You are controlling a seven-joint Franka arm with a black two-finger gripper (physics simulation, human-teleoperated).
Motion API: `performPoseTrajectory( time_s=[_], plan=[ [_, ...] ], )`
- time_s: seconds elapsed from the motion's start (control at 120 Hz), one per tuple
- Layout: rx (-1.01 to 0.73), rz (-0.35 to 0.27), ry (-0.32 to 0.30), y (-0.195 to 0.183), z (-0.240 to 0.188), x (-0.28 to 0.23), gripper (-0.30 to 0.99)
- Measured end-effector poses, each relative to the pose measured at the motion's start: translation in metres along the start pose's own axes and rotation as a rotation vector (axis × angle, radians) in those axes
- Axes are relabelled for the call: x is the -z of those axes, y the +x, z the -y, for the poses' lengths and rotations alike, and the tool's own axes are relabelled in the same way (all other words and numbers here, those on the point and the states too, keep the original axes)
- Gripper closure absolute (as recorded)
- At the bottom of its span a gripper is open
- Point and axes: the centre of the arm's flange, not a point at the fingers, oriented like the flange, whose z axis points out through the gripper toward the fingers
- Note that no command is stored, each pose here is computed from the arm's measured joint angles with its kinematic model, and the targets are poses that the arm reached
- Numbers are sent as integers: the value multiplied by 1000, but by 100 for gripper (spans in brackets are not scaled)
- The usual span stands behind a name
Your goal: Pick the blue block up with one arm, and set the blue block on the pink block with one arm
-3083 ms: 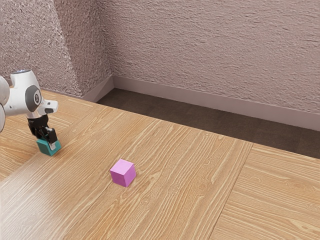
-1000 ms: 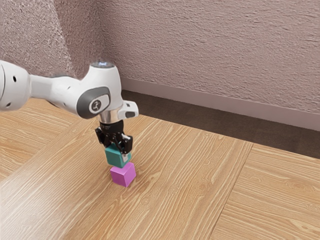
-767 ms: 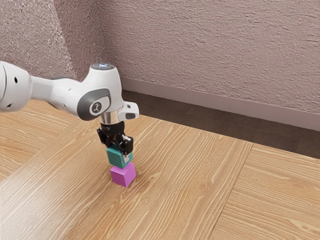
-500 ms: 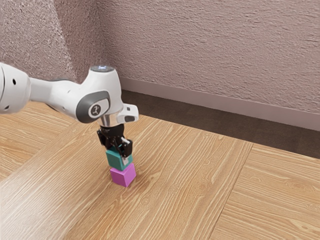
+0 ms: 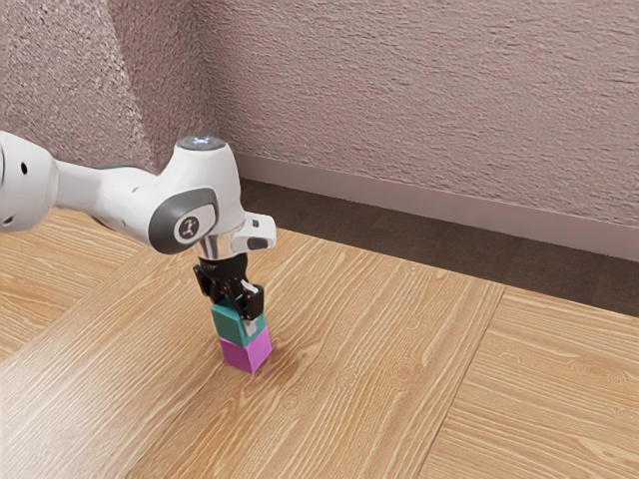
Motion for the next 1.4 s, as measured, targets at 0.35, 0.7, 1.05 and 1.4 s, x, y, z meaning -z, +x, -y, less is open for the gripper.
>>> performPoseTrajectory(
  time_s=[0.35,0.7,1.05,1.4],
  plan=[
    [57,3,-12,1,3,-6,33],
    [91,14,-20,-2,2,-11,20],
    [99,9,-21,-2,4,-8,4],
    [121,-110,39,-9,8,81,1]
  ],
)
